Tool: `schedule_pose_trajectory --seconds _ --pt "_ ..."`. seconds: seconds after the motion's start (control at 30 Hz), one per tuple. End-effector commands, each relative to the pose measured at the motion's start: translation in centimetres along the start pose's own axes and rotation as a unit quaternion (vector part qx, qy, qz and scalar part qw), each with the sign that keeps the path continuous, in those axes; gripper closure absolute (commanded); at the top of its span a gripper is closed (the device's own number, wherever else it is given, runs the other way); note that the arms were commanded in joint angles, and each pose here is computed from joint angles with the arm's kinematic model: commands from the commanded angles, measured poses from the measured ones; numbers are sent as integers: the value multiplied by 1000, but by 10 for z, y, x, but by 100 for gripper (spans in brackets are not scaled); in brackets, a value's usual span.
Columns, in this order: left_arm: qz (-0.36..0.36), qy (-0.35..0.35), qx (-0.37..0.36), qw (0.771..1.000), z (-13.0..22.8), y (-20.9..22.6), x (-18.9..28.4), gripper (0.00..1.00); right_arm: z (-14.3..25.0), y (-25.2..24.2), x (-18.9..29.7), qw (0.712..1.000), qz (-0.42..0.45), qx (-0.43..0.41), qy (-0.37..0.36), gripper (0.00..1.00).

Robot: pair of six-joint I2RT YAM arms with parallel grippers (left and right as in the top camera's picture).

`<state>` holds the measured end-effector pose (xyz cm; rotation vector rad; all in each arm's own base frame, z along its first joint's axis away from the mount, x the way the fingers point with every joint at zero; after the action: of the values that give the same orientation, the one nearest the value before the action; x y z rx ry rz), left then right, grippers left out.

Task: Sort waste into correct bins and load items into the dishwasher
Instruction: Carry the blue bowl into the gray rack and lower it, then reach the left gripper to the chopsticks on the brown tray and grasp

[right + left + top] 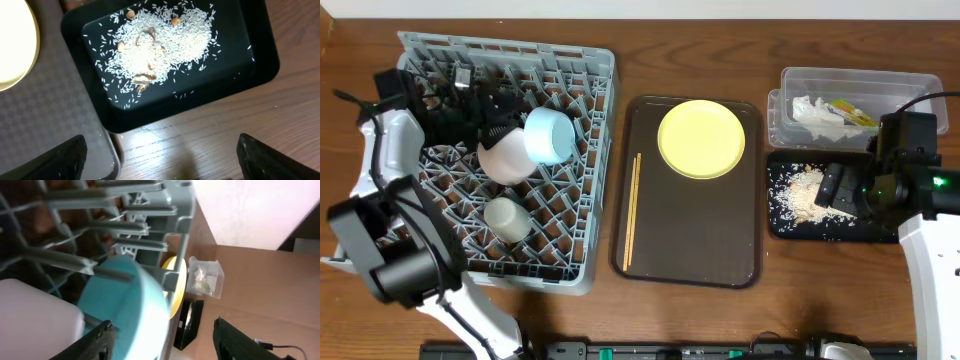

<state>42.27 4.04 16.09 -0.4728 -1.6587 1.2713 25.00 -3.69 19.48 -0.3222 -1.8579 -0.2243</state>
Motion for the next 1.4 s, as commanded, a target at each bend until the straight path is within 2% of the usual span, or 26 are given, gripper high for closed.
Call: schedule_pose_trajectory --seconds 0.0,0.07,0.2,0.23,0.27,0.4,0.47,0.6,0.7,0.83,1.03,1.37 --pt "-11 -38 -84 996 11 -50 25 34 -2 -4 4 1000 3 0 -8 6" --pt "-44 -55 -112 991 19 -64 31 31 -2 -4 4 1000 3 0 -8 6" --pt "-184 -80 -166 965 55 -80 34 28 -2 -4 4 1000 3 0 -9 5" --pt "-205 -77 -172 961 63 -81 32 25 -3 -4 4 1000 3 0 -10 6" --pt "-251 -62 -183 948 86 -83 26 18 -3 -4 4 1000 3 0 -10 5" --pt "-373 -34 -161 913 134 -72 11 16 -3 -4 4 1000 3 0 -10 5" --pt "-403 -24 -156 902 154 -69 -1 15 -3 -4 4 1000 3 0 -10 5" --pt "-403 5 -160 901 189 -69 -32 8 -3 -4 4 1000 3 0 -10 5" --pt "-400 24 -176 899 211 -66 -55 8 -3 -4 4 1000 3 0 -10 5" --pt "-422 9 -196 885 231 -42 -81 8 -3 -4 4 1000 3 0 -10 5" --pt "-388 32 -254 885 264 -16 -126 10 -2 -3 4 1000 -1 0 -8 5" --pt "-409 67 -268 870 278 30 -171 10 -1 -2 4 1000 -2 0 -6 6"
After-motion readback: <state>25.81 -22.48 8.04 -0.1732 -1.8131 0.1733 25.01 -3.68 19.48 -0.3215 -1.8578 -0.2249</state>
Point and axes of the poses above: each gripper's point midway between its finger pads, its own x axis back along the fingers, its own y axis along the line the jaws close on, z = x × y, the point moved 2 cm from there along x, back along the fingers, and after that the axes turned 4 degrees about x, right-handed, at the moved point
